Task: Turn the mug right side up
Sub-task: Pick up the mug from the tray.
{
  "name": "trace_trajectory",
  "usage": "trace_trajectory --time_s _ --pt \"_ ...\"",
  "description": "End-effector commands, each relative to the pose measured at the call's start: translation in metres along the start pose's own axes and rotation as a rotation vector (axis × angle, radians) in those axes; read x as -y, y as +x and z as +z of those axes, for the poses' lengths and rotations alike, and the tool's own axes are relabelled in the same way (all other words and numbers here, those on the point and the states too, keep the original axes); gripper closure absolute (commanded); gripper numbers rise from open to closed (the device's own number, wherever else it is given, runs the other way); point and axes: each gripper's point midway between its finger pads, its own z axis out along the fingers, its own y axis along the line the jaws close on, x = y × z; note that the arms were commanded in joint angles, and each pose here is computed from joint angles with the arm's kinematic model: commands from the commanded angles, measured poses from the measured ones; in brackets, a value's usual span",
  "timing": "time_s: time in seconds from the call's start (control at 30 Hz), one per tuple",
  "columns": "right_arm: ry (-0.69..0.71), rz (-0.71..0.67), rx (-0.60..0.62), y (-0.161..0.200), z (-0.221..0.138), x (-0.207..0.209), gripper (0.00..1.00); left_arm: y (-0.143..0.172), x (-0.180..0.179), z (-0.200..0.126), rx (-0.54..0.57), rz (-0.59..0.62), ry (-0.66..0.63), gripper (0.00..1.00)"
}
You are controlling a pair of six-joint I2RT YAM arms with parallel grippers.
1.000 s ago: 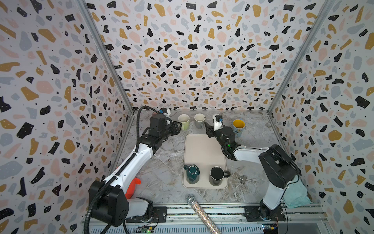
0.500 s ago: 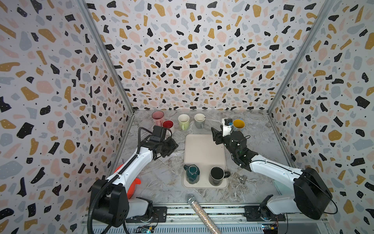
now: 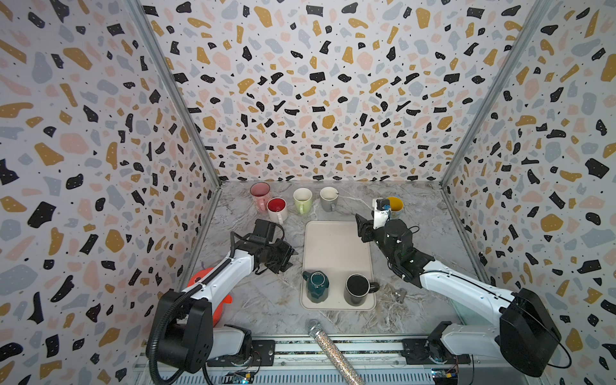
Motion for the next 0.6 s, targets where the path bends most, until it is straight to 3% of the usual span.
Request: trace_trajectory --time_s 0.0,0.57 --pt "0.01 0.011 0.007 -0.007 -0.003 0.0 0.38 0.01 -0.002 0.008 -0.057 -0.039 0.003 0.56" --pt "0.012 0.022 -0.012 -0.003 0.006 -0.002 0.38 0.043 -0.023 0.032 -0.176 0.009 -0.108 0.56"
